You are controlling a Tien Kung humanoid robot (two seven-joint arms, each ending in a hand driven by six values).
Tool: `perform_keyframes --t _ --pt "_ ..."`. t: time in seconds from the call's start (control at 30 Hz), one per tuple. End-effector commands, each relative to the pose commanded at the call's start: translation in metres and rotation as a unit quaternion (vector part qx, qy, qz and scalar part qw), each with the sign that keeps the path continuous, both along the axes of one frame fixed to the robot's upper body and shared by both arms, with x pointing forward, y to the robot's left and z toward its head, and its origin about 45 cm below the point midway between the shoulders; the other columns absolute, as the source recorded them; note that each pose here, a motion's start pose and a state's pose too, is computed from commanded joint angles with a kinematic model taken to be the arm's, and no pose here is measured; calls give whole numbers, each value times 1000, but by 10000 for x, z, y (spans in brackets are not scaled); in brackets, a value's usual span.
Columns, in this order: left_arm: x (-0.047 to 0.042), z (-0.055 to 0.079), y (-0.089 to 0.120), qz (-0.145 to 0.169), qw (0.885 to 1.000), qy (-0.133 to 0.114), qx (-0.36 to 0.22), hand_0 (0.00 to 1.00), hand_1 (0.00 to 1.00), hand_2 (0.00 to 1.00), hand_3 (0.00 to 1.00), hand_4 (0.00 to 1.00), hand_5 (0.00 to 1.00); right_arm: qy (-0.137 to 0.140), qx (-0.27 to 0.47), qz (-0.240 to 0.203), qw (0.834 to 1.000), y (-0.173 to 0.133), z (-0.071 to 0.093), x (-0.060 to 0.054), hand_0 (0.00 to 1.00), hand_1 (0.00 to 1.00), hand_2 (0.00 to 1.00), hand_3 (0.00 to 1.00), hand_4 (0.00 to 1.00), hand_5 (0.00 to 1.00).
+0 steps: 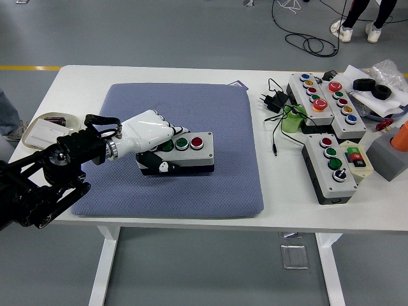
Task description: Pick up the button,place it on the desk,press the button,press the button
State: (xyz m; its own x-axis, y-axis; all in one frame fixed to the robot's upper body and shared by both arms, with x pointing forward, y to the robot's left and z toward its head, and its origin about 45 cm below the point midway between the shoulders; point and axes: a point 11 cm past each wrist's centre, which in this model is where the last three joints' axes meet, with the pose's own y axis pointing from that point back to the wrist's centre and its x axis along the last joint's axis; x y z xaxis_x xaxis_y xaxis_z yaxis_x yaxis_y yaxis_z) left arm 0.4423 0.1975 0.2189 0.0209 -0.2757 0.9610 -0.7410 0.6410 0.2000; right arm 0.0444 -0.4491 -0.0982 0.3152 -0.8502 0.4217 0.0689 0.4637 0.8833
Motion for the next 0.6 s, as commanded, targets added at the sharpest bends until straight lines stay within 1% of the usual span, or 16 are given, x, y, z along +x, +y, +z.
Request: perform_keyframes --t 0.07,0.1,0.27,0.3,0.47,0.5,0.6 --pt "5 -5 8 2 1000 3 1 262 169 167 271 257 2 0 0 0 1000 0 0 2 634 454 615 564 303 236" --pt "8 -10 14 3 1000 5 2 263 199 219 281 279 2 0 0 1 1000 1 0 5 635 454 615 564 303 235" --pt "2 -32 36 2 1000 7 5 263 199 219 281 279 2 -1 0 1 1000 1 1 11 635 454 615 564 303 235" --pt "0 -35 41 2 1000 6 4 289 273 348 365 323 2 -1 0 1 1000 2 1 12 635 454 615 564 303 235" --pt "-3 -38 49 2 1000 3 3 289 273 348 365 323 2 -1 0 1 1000 7 -1 13 635 454 615 564 303 235" --pt "-4 -42 51 2 1000 4 3 305 296 415 516 386 2 -1 0 1 1000 7 -1 14 636 455 615 565 303 235" --pt "-7 -64 63 5 1000 6 4 305 296 415 516 386 2 0 0 2 1000 6 -1 11 636 455 615 565 303 235"
